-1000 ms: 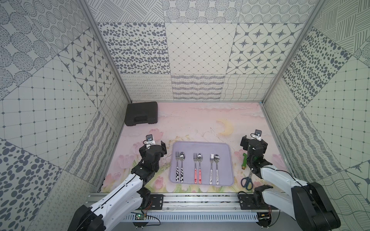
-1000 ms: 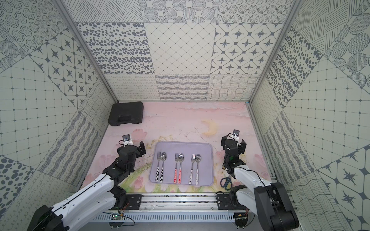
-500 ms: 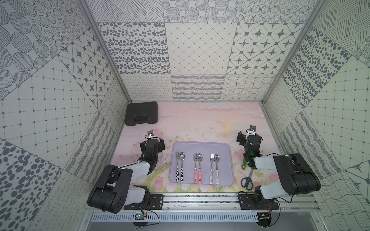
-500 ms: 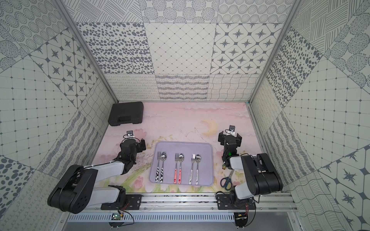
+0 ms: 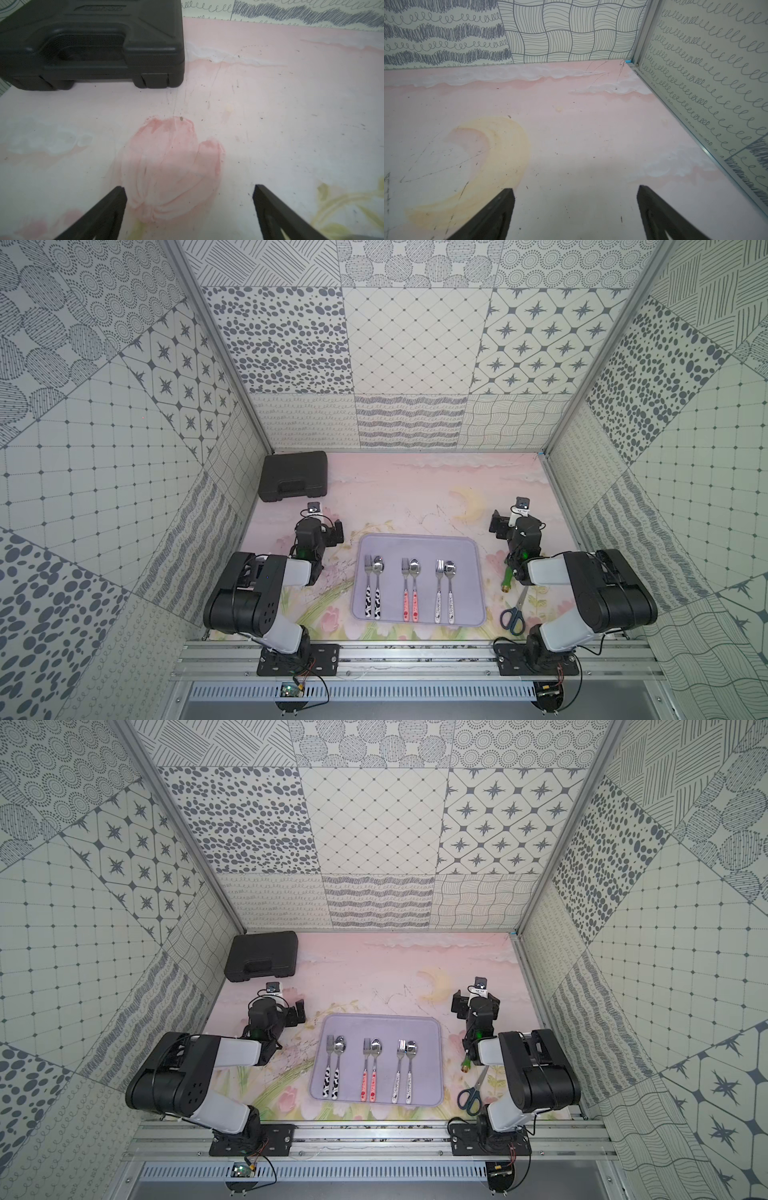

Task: Set the spoon and fork side by side
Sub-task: Reset both arms

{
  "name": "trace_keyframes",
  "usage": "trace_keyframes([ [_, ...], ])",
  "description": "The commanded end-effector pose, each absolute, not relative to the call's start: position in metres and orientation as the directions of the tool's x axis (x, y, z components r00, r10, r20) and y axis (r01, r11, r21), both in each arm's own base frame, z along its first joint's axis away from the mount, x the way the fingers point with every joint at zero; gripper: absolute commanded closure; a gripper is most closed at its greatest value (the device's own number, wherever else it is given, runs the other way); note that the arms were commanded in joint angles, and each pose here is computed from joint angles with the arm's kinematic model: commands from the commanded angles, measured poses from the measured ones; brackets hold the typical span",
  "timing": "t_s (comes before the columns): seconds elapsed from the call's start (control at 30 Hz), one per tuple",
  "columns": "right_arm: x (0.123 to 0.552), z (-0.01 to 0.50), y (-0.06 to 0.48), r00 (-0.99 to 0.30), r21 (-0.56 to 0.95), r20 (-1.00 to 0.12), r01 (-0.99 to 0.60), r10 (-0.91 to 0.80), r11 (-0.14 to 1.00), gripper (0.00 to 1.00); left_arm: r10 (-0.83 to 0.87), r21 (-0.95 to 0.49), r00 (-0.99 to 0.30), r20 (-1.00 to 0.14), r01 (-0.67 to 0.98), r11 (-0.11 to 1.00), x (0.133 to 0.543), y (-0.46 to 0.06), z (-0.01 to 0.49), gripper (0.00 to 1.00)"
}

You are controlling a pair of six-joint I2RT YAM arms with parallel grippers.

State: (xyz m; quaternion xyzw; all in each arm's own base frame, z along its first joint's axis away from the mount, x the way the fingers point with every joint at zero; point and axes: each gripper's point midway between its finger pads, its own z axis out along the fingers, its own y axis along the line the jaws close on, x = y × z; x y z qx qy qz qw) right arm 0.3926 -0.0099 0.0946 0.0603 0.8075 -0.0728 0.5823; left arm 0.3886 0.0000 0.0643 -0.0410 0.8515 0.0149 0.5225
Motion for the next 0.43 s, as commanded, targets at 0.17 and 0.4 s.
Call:
trace_keyframes([
  [0.17, 0.4009, 0.1084, -0.0073, -0.274, -0.023, -0.961, 0.166, 0.024, 0.986, 0.03, -0.045, -0.055, -0.409, -0.912, 0.015, 0.998, 0.3983, -0.0145, 0.0779, 0.01],
  [0.4, 0.4005, 0.1084, -0.0080, -0.274, -0.017, -0.961, 0.161, 0.029, 0.987, 0.03, -0.044, -0.056, -0.405, -0.913, 0.017, 0.998, 0.3981, -0.0150, 0.0782, 0.01],
])
